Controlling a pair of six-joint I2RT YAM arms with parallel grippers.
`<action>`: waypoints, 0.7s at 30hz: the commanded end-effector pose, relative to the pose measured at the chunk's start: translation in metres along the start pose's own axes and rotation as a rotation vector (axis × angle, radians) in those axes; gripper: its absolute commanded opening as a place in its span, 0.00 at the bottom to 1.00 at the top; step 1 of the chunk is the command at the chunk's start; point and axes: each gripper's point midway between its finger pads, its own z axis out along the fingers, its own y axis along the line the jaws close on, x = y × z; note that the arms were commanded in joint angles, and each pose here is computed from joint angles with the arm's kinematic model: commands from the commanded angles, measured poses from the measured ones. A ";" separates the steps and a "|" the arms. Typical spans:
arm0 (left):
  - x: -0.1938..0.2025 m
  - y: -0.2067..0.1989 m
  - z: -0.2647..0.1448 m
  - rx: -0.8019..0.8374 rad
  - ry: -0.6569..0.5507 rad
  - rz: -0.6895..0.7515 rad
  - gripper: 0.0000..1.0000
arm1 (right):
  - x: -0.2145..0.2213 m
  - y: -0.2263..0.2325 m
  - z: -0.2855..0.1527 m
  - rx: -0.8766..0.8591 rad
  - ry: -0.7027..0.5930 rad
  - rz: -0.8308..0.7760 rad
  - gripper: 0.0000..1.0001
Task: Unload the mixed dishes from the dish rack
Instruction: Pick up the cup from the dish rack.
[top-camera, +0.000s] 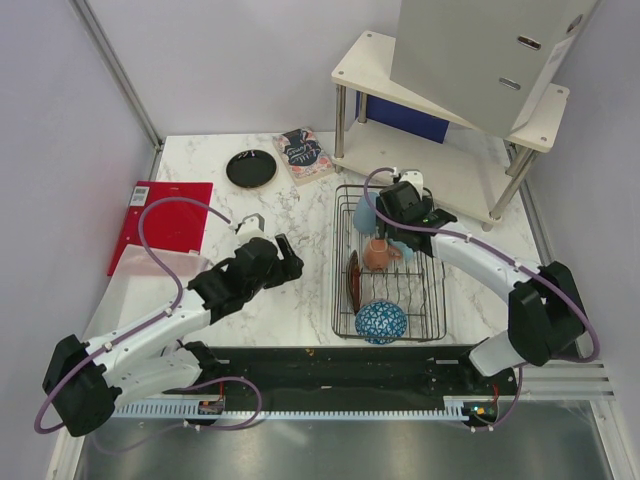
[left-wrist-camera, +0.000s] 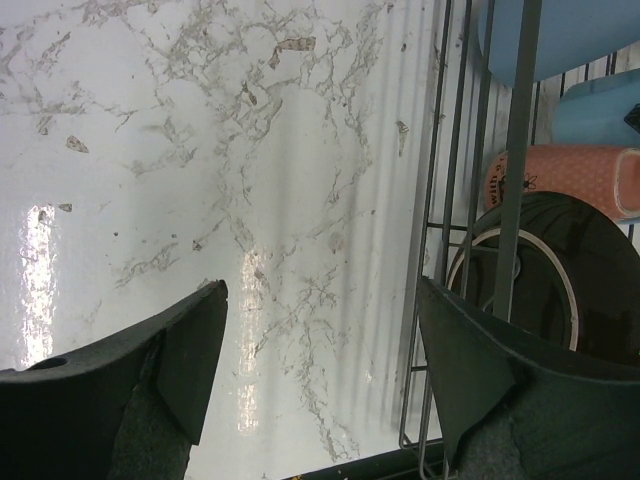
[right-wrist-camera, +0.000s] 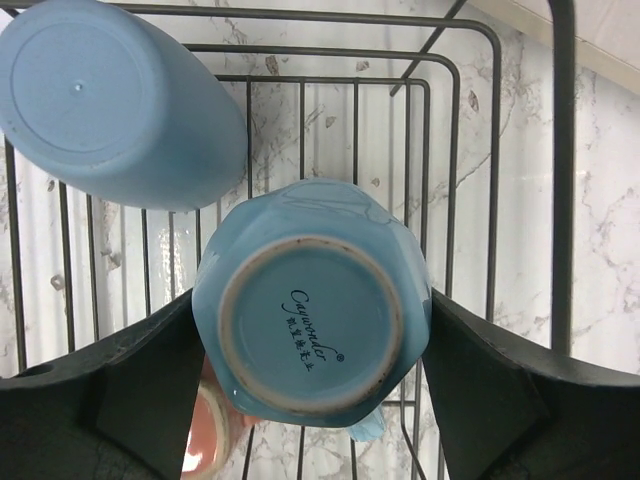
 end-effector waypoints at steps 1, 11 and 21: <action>-0.004 -0.002 0.003 0.008 -0.024 0.001 0.82 | -0.051 -0.001 -0.035 -0.039 -0.145 0.069 0.51; -0.011 -0.008 0.002 0.022 -0.040 -0.012 0.82 | -0.096 0.002 -0.113 -0.215 -0.263 0.145 0.41; -0.022 -0.051 -0.016 0.288 -0.085 -0.140 0.80 | -0.103 0.016 -0.185 -0.520 -0.387 0.273 0.00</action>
